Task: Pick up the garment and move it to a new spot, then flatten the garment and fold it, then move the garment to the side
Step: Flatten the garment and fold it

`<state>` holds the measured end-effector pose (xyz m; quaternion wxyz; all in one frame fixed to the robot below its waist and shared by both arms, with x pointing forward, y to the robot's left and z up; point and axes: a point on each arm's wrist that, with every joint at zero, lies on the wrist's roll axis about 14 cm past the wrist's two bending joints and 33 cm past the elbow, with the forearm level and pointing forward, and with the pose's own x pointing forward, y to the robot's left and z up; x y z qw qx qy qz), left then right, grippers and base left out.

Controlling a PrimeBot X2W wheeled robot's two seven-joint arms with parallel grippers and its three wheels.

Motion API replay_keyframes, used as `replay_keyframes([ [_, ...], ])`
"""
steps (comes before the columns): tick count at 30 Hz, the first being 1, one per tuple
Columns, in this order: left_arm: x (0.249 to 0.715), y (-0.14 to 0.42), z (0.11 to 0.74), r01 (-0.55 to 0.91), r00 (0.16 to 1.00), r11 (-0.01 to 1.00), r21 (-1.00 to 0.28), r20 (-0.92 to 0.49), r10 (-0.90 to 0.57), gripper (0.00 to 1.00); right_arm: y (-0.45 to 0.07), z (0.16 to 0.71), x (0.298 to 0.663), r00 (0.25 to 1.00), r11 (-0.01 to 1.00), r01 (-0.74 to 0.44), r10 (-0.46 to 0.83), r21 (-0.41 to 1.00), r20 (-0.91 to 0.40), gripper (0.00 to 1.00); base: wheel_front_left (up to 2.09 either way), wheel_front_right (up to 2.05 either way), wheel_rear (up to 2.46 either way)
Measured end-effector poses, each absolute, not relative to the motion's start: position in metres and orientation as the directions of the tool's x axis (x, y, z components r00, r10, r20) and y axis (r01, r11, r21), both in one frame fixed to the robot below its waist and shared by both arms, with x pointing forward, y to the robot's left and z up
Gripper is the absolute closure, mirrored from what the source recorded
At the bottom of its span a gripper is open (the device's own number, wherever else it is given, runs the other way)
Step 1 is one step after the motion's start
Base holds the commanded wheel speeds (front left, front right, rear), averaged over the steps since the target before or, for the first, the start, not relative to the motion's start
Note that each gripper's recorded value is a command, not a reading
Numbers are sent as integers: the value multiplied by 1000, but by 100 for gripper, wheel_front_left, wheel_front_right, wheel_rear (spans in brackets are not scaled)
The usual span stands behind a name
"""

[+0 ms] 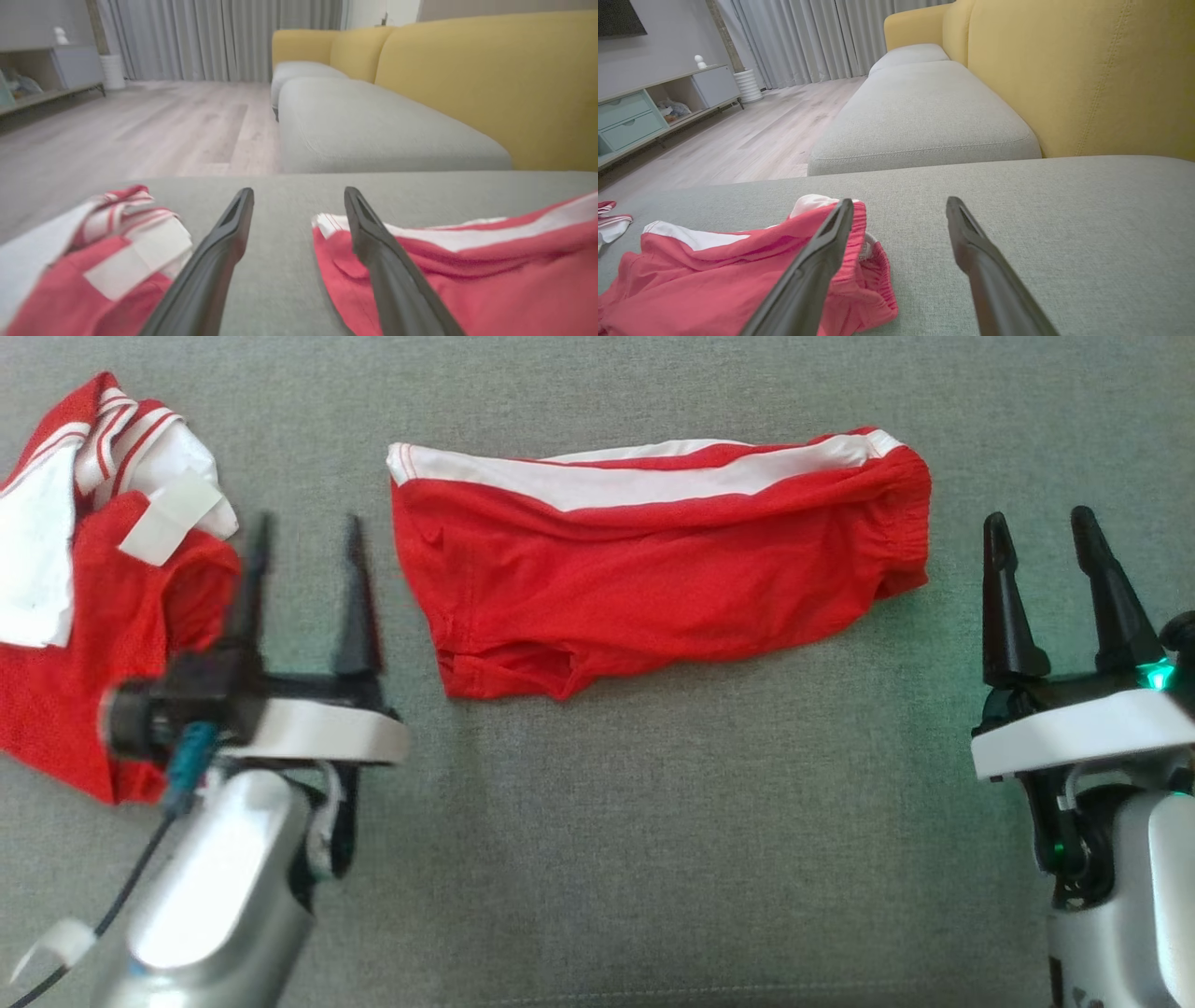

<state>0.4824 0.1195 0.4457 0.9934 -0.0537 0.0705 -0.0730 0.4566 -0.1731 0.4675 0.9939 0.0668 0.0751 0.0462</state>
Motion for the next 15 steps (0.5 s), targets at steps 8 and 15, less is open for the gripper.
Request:
replay_keyframes([
  [8,488,154,482,68,998,998,-18,8,-68,0,-170,480,456,985,988,-96,112,123,-130,0,0,0,0],
  [15,476,157,476,76,996,997,5,-40,-76,0,-171,477,451,982,989,-94,111,118,-150,0,0,0,0],
])
